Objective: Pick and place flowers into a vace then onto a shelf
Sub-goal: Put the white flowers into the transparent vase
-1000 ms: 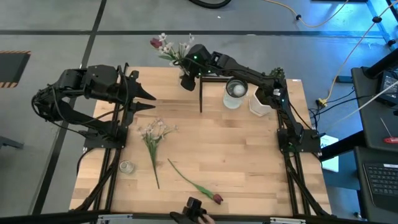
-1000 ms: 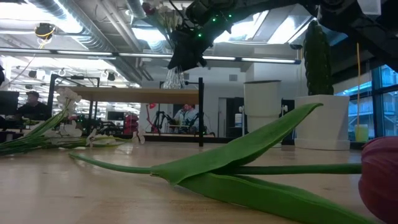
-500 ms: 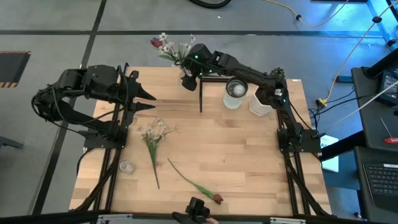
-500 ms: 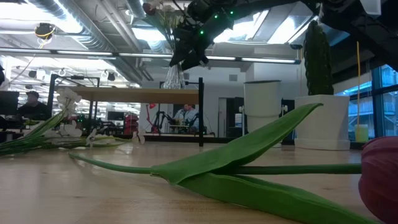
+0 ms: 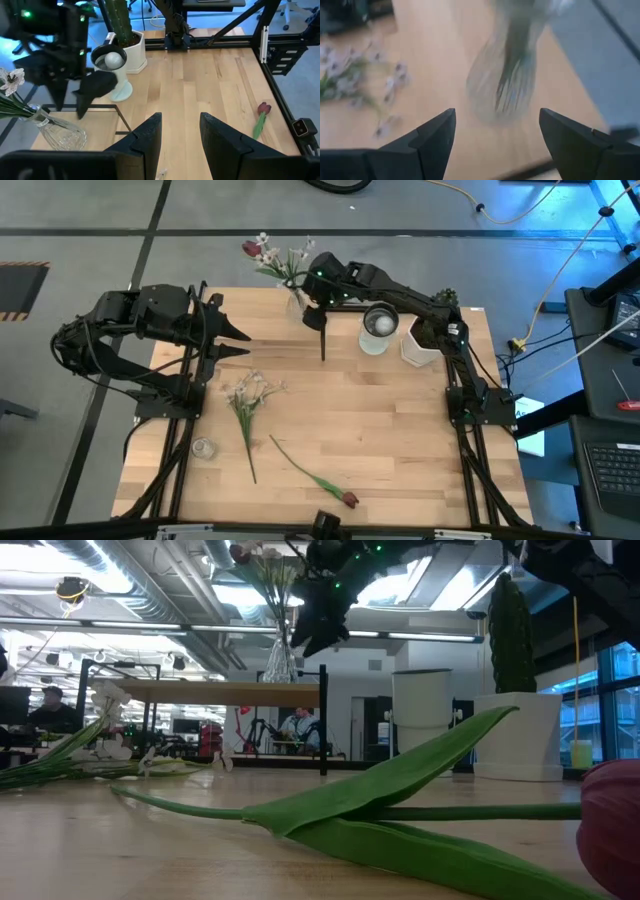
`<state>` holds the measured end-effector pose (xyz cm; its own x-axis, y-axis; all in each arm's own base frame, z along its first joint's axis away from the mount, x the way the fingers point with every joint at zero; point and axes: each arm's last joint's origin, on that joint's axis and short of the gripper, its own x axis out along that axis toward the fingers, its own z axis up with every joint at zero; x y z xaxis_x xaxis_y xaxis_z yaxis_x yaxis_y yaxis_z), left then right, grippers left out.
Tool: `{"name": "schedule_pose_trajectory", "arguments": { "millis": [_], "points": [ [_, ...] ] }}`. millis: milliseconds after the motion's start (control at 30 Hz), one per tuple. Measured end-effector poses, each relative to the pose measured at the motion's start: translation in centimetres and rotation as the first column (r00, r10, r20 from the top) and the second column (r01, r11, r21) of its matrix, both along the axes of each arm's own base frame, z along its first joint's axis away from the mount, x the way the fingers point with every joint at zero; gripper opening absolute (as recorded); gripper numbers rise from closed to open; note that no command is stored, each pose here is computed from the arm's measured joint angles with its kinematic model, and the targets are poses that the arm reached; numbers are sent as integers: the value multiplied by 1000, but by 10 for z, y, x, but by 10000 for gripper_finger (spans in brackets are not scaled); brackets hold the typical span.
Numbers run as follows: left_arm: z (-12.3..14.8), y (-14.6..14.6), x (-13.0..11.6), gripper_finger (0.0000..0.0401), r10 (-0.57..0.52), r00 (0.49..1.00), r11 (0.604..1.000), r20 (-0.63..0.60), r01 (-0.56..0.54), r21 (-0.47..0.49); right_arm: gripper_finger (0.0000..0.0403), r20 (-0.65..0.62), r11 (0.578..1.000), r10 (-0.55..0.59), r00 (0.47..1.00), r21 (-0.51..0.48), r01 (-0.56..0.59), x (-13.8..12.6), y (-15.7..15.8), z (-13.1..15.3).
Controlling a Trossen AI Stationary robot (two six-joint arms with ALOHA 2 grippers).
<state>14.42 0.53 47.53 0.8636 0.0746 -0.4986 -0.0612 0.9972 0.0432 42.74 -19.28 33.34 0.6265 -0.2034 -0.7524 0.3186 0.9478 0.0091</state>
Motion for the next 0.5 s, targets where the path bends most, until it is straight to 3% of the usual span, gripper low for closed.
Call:
{"name": "schedule_pose_trajectory", "arguments": {
  "millis": [233, 500],
  "points": [
    [0, 0, 0, 127, 5, 1000, 1000, 1, -5, -9, 287, -78, 996, 79, 994, 52, -75, -17, 51, 27],
    [0, 0, 1, 127, 33, 999, 998, 2, -33, -59, 287, -3, 963, 270, 963, 21, -270, -41, 151, 79]
  ]
}}
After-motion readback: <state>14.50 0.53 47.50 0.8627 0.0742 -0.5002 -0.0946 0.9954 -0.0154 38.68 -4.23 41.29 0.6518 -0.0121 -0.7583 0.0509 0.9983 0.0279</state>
